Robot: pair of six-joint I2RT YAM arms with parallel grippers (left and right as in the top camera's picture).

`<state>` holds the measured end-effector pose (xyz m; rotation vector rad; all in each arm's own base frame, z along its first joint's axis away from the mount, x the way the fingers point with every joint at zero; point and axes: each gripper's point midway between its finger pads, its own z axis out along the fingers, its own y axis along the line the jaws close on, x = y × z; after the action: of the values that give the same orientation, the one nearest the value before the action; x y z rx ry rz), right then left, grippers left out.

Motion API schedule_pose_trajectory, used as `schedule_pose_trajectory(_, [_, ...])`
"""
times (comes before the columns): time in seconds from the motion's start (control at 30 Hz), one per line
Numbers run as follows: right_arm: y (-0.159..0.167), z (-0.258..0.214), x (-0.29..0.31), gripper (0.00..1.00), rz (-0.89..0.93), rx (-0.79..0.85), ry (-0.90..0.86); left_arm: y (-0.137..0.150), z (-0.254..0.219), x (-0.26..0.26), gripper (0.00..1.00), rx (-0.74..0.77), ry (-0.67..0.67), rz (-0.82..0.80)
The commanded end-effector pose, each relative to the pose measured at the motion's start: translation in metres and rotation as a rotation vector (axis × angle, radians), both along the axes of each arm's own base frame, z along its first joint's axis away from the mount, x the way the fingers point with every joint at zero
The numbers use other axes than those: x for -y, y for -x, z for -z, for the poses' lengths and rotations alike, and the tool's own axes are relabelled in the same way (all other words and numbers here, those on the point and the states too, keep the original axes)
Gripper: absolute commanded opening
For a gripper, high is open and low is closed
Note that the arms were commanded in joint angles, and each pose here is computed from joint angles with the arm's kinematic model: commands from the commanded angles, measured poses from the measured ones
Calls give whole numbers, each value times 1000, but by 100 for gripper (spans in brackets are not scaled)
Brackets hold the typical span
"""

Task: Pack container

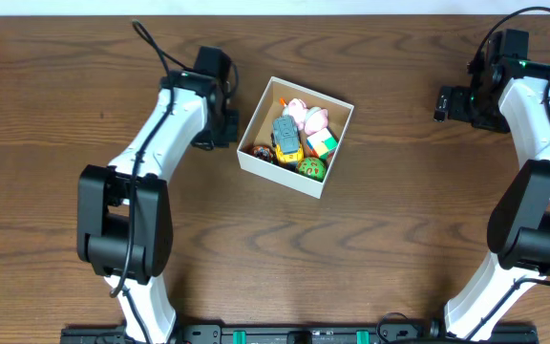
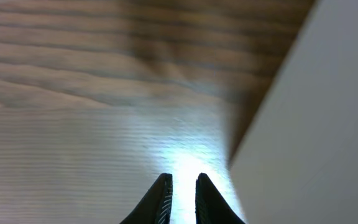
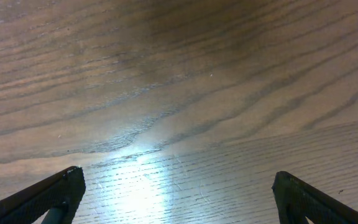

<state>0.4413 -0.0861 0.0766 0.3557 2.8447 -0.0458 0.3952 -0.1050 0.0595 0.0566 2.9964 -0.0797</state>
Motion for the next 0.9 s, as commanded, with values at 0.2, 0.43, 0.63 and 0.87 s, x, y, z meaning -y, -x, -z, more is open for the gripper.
schedule_pose_trajectory(0.2, [2, 1, 3, 99, 0, -5, -2, 13, 1, 50, 11, -5, 70, 153])
schedule_pose_trajectory(0.43, [2, 1, 3, 99, 0, -5, -2, 21, 1, 78, 11, 6, 75, 223])
schedule_pose_trajectory(0.63, [2, 1, 3, 99, -1, -5, -2, 35, -2, 111, 11, -15, 168, 275])
schedule_pose_trajectory(0.87, [2, 1, 3, 99, -1, -5, -2, 36, -4, 128, 11, 3, 194, 272])
